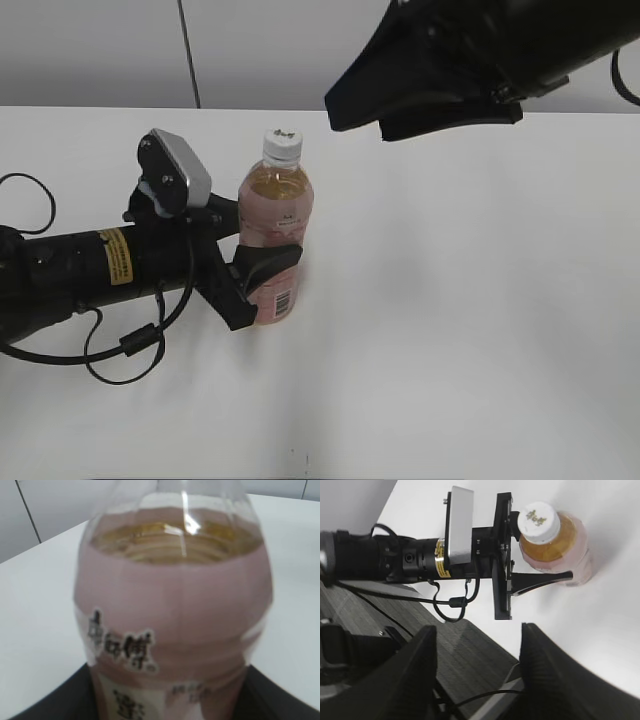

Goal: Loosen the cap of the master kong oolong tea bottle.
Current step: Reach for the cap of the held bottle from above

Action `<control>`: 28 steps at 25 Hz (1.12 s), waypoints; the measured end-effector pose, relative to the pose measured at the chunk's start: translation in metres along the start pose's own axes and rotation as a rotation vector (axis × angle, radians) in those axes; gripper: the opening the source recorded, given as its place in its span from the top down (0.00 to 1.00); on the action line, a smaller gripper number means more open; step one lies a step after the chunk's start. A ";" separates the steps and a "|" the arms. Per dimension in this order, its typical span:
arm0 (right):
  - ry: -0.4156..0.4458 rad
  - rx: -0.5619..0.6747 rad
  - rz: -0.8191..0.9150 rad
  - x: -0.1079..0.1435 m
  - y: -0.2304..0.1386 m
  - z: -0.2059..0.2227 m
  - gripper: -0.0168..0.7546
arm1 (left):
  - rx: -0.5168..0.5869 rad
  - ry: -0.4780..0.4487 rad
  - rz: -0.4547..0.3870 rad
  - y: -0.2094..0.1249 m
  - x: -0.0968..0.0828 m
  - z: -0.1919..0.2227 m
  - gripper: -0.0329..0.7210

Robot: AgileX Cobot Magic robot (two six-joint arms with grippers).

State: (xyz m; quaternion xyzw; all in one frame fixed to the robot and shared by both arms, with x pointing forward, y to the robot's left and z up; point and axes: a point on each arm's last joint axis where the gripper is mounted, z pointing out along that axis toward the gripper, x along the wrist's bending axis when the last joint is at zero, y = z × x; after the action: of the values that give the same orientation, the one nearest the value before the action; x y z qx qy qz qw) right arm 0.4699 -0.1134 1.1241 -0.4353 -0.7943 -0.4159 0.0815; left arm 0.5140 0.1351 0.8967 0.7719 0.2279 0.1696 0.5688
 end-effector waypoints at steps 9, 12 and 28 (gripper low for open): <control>0.040 0.065 0.417 -0.006 0.000 0.019 0.46 | 0.000 0.000 0.000 0.000 0.000 0.000 0.44; 0.050 0.114 0.511 -0.013 0.004 0.034 0.46 | 0.005 0.002 0.001 0.000 0.000 0.000 0.44; -0.080 0.191 0.610 -0.023 0.052 0.051 0.46 | 0.049 0.036 0.061 0.008 0.004 -0.003 0.44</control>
State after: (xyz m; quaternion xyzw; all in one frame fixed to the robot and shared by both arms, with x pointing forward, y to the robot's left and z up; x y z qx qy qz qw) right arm 0.5351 -0.0763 1.1107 -0.6597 -0.6652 -0.2783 0.2118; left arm 0.5175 0.1374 0.9050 0.7890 0.2184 0.1953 0.5401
